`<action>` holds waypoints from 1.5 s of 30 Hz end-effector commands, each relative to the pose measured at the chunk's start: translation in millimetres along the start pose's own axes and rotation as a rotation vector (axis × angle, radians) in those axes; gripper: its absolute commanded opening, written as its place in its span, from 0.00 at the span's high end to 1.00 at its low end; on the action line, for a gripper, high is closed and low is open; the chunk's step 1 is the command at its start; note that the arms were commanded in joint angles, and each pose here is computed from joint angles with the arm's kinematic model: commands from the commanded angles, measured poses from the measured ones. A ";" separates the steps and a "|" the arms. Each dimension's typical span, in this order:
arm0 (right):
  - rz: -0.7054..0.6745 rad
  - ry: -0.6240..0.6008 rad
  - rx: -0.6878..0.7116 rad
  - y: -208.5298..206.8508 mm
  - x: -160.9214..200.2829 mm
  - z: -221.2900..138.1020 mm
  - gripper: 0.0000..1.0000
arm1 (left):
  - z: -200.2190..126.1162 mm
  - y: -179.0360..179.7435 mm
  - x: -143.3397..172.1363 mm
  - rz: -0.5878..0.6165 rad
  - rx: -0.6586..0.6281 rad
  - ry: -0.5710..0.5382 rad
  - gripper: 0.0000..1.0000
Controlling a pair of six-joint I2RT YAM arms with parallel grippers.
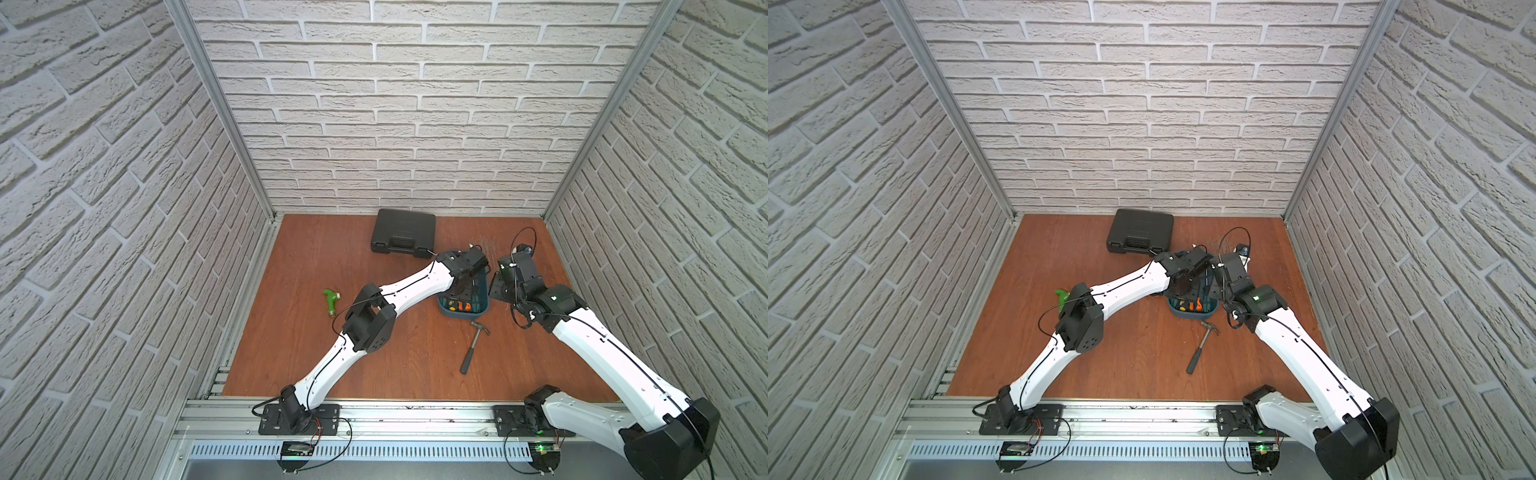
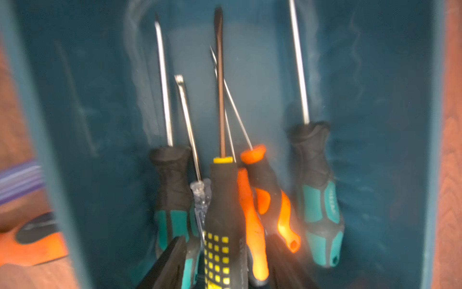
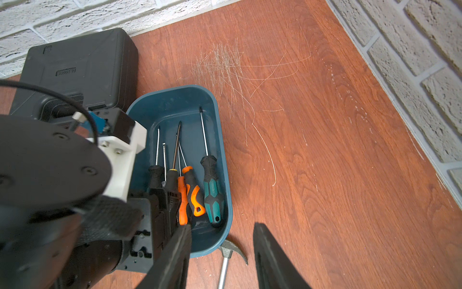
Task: Put the screwdriver on the desktop into the storage box
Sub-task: Place the screwdriver in the storage box, then pick up the screwdriver from the center of the board.
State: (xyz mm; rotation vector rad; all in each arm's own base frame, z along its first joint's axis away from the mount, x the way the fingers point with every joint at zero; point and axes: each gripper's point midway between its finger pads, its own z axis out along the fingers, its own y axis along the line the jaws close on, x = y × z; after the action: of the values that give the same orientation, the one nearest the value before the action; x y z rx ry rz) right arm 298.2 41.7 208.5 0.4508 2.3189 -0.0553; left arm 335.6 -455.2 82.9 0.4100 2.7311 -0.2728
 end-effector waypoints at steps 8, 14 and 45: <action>-0.168 -0.042 -0.144 40.9 -31.6 -4.9 0.54 | -138.3 106.5 -60.5 -0.270 -0.032 -0.462 0.41; -0.523 0.144 -0.518 145.3 7.6 7.0 0.56 | -167.7 223.8 -17.4 -0.476 -0.180 -0.548 0.41; -1.013 0.506 -0.359 220.6 107.9 140.8 0.57 | -184.7 379.3 202.8 -1.212 -0.284 -0.685 0.39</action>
State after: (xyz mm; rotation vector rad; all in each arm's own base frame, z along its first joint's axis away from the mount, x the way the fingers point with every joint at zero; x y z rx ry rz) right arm 394.1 261.7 53.2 -1.0672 2.7114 0.0283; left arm 214.1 -4.0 128.4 -1.1951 1.9352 -0.2355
